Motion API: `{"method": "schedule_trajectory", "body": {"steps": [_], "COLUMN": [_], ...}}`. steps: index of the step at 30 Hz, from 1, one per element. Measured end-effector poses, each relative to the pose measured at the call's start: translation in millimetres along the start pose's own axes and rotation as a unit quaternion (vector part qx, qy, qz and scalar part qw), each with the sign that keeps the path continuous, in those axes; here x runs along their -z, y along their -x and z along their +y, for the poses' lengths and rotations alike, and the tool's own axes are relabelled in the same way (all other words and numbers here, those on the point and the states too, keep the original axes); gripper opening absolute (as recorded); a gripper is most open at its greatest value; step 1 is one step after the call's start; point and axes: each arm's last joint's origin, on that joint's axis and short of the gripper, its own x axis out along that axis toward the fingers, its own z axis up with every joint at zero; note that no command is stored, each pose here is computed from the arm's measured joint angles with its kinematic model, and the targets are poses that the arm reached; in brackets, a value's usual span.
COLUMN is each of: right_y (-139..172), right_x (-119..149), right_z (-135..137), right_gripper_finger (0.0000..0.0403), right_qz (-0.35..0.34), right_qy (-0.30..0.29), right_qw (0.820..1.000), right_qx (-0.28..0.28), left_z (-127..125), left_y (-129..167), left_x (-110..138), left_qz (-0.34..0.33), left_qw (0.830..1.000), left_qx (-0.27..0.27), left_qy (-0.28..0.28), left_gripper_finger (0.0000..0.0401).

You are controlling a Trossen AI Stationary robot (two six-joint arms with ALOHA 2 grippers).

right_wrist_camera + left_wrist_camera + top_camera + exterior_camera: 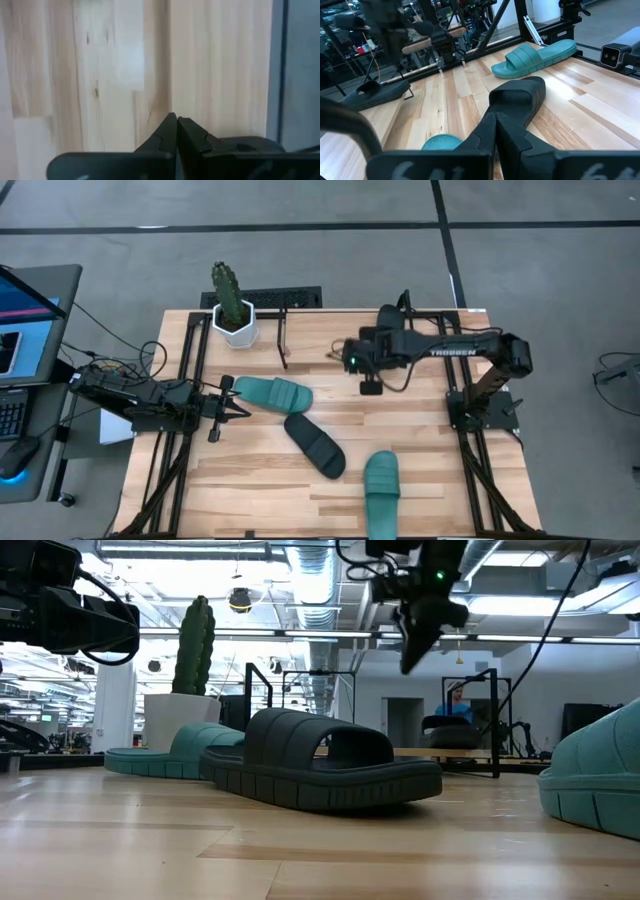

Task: Pick and place slides into the shelf
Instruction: Put the right black slide on the shelf

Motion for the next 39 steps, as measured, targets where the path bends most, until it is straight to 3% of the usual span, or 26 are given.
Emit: {"method": "schedule_trajectory", "body": {"steps": [9,17,26,39], "right_y": [-0.3,-33.6,-65.8,-78.0], "right_x": [11.3,6.7,4.6,8.1], "right_z": [-40.1,-31.8,-24.3,-27.7], "right_gripper_finger": [0.0000,0.0000,0.0000,0.0000], "right_qz": [0.013,0.065,0.122,0.149], "right_qy": [-0.058,-0.040,-0.020,-0.023], "right_qw": [0.997,0.992,0.984,0.980], "right_qx": [-0.046,-0.104,-0.126,-0.129], "left_z": [0.0,0.0,0.0,0.0], "left_y": [0.0,0.0,0.0,0.0], "left_x": [0.1,0.0,-0.1,0.0], "left_qz": [0.000,0.000,0.000,0.000], "left_qw": [1.000,1.000,1.000,1.000], "left_qx": [0.000,0.000,0.000,0.000], "left_qy": [-0.001,-0.002,0.000,-0.001], "left_gripper_finger": [0.0000,0.0000,0.0000,0.0000]}}
